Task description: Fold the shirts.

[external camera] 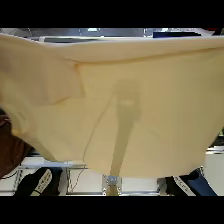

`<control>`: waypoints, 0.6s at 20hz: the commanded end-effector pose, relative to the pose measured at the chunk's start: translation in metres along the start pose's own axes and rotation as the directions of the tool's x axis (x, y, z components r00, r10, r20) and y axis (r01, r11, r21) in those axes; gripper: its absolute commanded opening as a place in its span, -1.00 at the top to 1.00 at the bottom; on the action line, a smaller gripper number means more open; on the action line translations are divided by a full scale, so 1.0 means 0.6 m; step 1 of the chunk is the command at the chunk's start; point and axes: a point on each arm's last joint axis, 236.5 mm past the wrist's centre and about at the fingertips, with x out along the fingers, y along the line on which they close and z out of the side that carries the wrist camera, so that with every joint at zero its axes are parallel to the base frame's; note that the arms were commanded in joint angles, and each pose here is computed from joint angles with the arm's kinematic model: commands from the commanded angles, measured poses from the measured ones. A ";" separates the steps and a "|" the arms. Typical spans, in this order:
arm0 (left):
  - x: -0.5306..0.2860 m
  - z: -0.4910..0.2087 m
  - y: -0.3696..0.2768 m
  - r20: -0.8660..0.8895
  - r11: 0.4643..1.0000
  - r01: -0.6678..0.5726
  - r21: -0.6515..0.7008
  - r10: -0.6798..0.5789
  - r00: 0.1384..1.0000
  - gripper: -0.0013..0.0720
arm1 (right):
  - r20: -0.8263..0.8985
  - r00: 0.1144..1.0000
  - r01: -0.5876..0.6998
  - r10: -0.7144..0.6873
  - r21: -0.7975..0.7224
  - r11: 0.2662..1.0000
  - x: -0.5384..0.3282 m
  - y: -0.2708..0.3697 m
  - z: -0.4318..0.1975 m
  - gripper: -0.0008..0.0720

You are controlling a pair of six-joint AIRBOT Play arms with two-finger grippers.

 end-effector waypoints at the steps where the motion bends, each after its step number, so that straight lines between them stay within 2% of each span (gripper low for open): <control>1: 0.177 -0.109 0.032 -0.288 0.992 0.089 -0.084 -0.110 0.951 0.93 | -0.356 0.932 0.047 -0.070 -0.072 0.996 0.165 -0.007 -0.143 0.96; 4: 0.336 -0.241 0.068 -0.480 0.979 0.118 -0.164 -0.184 0.858 0.93 | -0.596 0.799 0.016 -0.087 -0.123 0.992 0.326 0.008 -0.305 0.96; 7: 0.465 -0.359 0.117 -0.556 0.969 0.069 -0.235 -0.192 0.809 0.93 | -0.714 0.696 -0.015 -0.077 -0.121 0.993 0.465 0.022 -0.455 0.96; 9: 0.526 -0.418 0.141 -0.570 0.963 0.034 -0.267 -0.187 0.800 0.93 | -0.738 0.674 -0.012 -0.026 -0.046 0.999 0.537 0.030 -0.531 0.96; 12: 0.571 -0.473 0.154 -0.587 0.957 0.009 -0.290 -0.185 0.789 0.93 | -0.716 0.694 0.008 0.073 0.109 0.994 0.595 0.046 -0.576 0.96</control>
